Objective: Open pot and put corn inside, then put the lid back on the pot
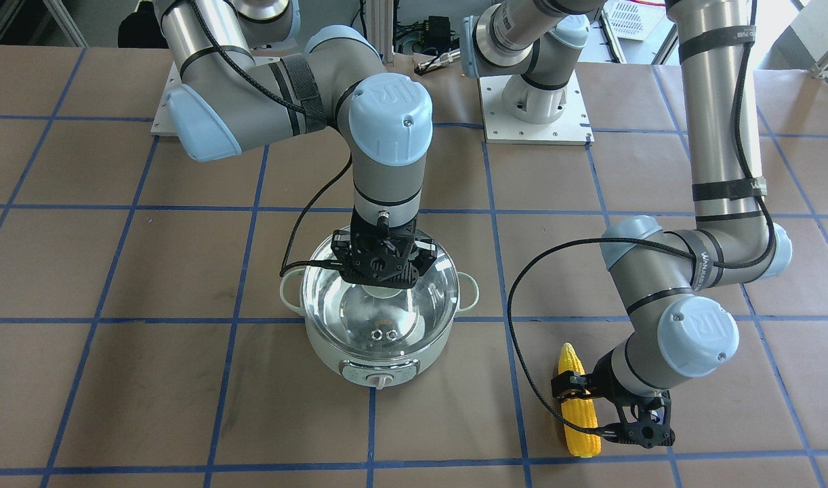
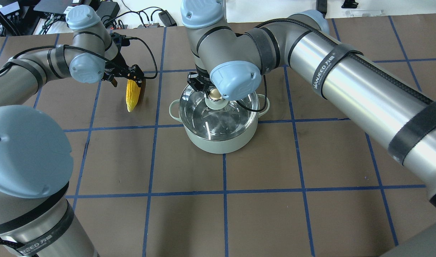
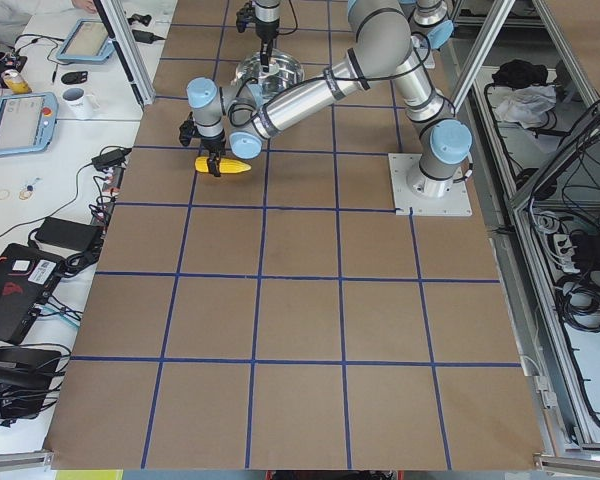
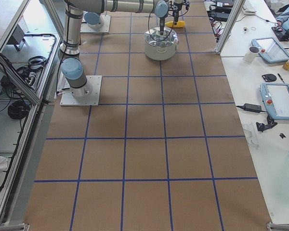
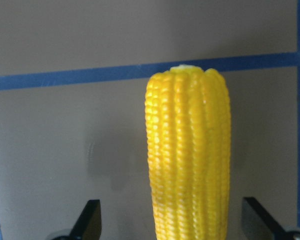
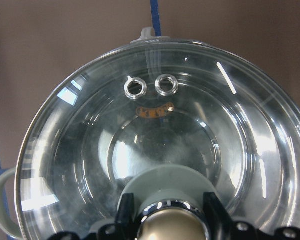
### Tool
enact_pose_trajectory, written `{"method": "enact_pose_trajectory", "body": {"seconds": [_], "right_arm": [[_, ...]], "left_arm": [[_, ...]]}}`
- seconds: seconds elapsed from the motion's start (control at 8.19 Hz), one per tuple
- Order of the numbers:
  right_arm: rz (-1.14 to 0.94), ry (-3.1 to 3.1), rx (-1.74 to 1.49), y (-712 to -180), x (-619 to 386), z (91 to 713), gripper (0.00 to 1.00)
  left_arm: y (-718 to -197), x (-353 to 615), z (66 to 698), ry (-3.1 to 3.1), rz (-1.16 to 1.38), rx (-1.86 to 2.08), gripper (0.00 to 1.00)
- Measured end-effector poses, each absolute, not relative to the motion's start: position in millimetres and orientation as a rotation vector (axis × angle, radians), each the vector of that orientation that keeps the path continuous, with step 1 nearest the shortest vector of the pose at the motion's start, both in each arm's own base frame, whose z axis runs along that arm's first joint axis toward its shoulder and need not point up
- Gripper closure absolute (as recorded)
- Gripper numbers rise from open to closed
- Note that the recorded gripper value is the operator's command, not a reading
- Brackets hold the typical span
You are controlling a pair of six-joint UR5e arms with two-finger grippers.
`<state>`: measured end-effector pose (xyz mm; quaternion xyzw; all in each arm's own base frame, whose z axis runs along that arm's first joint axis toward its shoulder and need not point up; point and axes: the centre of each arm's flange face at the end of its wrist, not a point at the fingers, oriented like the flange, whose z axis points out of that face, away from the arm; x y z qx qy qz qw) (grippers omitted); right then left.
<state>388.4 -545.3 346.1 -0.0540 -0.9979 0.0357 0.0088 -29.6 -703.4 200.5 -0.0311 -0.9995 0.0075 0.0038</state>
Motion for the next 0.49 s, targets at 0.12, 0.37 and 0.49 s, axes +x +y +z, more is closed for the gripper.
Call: {"method": "enact_pose_trajectory", "body": {"seconds": [0.12,0.37,0.49], "right_arm": [[0.098,-3.126,-0.17,-544.5,388.4,346.9,1.0],[0.096,-3.158,-0.184,-545.0,378.8,373.2,1.0],[0.082,-3.167,-0.179,-548.7,361.0,392.8,1.0]], "left_arm": [[-703.9,-29.2,192.9,-3.131,0.009,-0.089,0.02],[-704.5,-29.0,182.1,-3.129,-0.013,-0.069,0.99],[-704.8,-28.9,179.2,-3.128,-0.019,-0.059,1.0]]}}
